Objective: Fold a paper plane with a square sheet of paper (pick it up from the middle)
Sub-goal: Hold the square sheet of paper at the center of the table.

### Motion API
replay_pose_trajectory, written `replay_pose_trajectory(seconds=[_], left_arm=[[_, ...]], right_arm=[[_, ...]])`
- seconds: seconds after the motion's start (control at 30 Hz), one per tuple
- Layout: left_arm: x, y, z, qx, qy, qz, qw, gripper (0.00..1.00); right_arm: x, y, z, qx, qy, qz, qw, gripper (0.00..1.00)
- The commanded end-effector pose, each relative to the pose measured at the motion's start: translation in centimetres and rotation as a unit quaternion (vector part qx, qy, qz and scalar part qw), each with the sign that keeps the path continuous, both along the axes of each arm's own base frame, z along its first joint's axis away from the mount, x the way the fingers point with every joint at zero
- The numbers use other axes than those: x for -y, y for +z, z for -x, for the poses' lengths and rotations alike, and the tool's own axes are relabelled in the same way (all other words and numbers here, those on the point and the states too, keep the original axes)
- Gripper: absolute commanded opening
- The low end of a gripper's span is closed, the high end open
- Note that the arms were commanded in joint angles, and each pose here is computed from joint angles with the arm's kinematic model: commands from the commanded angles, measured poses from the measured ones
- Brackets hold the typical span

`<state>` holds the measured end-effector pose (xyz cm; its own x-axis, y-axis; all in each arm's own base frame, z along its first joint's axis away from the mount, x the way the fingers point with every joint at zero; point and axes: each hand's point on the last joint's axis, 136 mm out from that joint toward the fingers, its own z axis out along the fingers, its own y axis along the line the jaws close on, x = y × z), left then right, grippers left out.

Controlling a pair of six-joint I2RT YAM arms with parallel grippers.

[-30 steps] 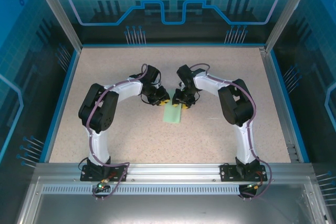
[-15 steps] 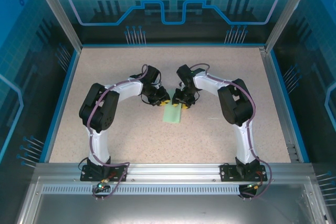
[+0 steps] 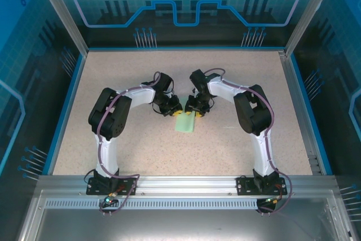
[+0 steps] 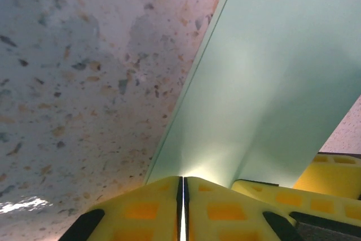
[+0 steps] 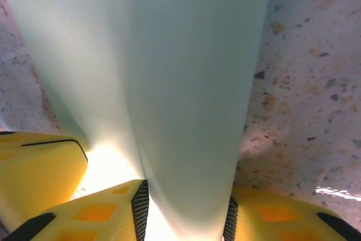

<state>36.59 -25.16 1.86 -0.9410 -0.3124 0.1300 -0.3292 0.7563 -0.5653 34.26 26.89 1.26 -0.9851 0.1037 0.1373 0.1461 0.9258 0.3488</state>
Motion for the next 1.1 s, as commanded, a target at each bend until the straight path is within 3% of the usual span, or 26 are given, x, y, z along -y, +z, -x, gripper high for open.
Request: replay_pose_trajectory(seconds=[0.0,0.4,0.7,0.9,1.07], left_arm=[[0.8,0.8,-0.1,0.004,-0.015,0.015,1.0,0.12],[0.8,0.9,-0.1,0.008,-0.021,0.017,1.0,0.11],[-0.4,-0.5,0.9,-0.011,-0.024,-0.022,0.999,0.1],[-0.9,-0.9,1.2,-0.016,-0.026,-0.035,0.999,0.1],[-1.1,-1.4,1.3,-0.021,-0.026,-0.043,0.999,0.09]], right_arm=[[1.1,-5.9,2.0,-0.045,0.007,0.052,0.998,0.41],[0.8,-6.2,2.2,-0.048,0.012,0.051,0.997,0.41],[0.7,-5.6,2.1,-0.045,0.011,0.046,0.998,0.41],[0.1,-4.3,1.6,-0.031,0.01,0.029,0.999,0.41],[-0.8,-0.9,0.0,0.011,0.003,-0.004,1.0,0.43]])
